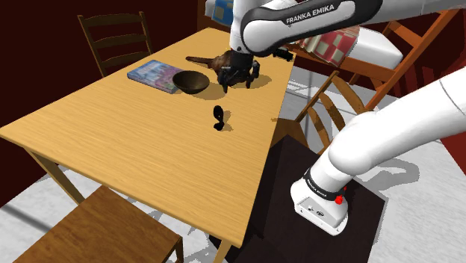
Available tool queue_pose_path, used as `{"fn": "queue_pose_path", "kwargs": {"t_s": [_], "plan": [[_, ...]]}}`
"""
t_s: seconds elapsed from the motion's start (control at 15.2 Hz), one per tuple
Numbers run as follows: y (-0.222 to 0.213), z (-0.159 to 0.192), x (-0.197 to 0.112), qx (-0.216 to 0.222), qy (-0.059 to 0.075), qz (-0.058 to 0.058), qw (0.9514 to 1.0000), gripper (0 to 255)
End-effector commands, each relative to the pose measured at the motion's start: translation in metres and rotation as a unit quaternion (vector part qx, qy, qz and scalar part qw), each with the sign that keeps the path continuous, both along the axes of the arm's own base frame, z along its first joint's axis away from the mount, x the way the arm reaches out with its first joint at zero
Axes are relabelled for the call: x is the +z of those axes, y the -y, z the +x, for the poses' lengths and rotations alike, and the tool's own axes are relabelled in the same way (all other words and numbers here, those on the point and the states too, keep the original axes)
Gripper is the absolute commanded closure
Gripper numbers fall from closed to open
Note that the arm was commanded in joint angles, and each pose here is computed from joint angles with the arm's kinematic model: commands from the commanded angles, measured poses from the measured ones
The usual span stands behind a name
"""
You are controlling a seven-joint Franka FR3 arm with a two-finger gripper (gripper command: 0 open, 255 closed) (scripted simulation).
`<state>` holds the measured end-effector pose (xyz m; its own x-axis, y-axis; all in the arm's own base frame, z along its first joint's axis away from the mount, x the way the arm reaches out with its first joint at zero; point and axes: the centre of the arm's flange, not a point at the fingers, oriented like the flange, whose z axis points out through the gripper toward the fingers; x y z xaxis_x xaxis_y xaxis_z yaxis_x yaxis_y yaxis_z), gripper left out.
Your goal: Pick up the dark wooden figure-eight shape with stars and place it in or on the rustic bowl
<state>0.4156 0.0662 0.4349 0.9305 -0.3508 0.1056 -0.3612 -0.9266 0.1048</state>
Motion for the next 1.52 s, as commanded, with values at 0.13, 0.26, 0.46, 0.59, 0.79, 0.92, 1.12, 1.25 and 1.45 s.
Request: {"fn": "queue_pose_path", "kwargs": {"t_s": [0.13, 0.26, 0.46, 0.59, 0.79, 0.92, 1.12, 1.25, 1.45], "plan": [[-0.014, 0.029, -0.047, -0.029, -0.004, -0.007, 0.9995, 0], [-0.021, 0.044, -0.069, -0.043, -0.007, -0.011, 0.9990, 0], [-0.030, 0.066, -0.103, -0.064, -0.011, -0.017, 0.9978, 0], [-0.035, 0.081, -0.126, -0.078, -0.013, -0.021, 0.9967, 0], [-0.034, 0.085, -0.142, -0.081, -0.014, -0.022, 0.9963, 0], [-0.032, 0.085, -0.152, -0.081, -0.014, -0.022, 0.9963, 0], [-0.029, 0.085, -0.168, -0.081, -0.014, -0.022, 0.9963, 0], [-0.028, 0.085, -0.171, -0.081, -0.014, -0.022, 0.9963, 0], [-0.028, 0.085, -0.171, -0.081, -0.014, -0.022, 0.9963, 0]]}}
